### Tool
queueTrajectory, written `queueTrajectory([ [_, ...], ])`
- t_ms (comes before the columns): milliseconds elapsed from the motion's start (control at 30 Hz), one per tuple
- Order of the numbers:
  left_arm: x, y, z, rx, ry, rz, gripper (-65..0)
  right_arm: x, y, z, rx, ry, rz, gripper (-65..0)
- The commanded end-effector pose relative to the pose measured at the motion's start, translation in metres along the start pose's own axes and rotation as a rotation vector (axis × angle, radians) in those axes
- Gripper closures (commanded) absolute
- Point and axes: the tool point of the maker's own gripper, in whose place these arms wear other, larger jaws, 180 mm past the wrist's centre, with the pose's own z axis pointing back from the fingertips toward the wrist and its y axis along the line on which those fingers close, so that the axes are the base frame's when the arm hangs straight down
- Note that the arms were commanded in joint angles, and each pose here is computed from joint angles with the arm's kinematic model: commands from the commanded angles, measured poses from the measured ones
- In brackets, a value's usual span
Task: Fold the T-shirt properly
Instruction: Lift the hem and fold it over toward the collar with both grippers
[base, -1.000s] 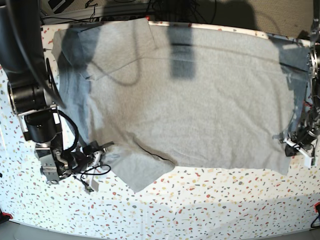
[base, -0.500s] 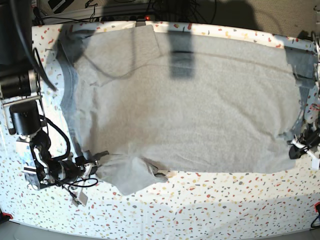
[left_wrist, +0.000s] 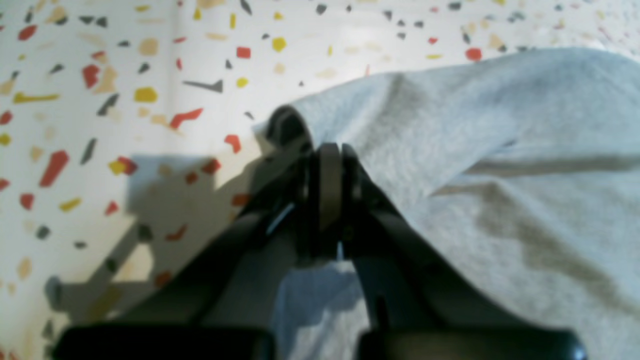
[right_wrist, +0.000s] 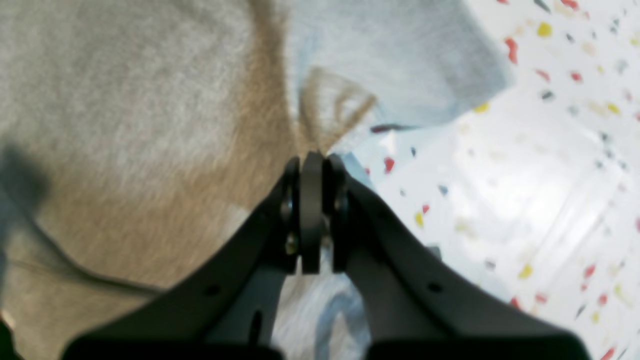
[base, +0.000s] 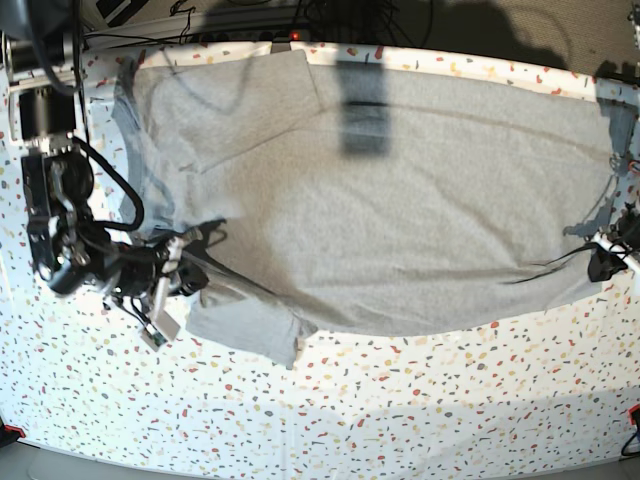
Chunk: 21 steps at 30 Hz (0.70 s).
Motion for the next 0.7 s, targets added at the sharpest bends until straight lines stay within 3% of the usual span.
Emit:
queueTrajectory([
  [0,0.030,0.010,0.010,0.016,-0.082,-0.012,0.0,0.013,-0.007,0.015,-0.030,-0.050,0.022,0.0],
  [267,0.027,0.008,0.050,0.027,-0.091,-0.052,0.0,-0.022,0.003,0.048,-0.085,-0.066,-0.024,0.0],
  [667,-0.009,0.008,0.082,0.047,-0.030,-0.064,0.0,-0.078,0.031,0.063,-0.050,-0.023,-0.126,0.0],
])
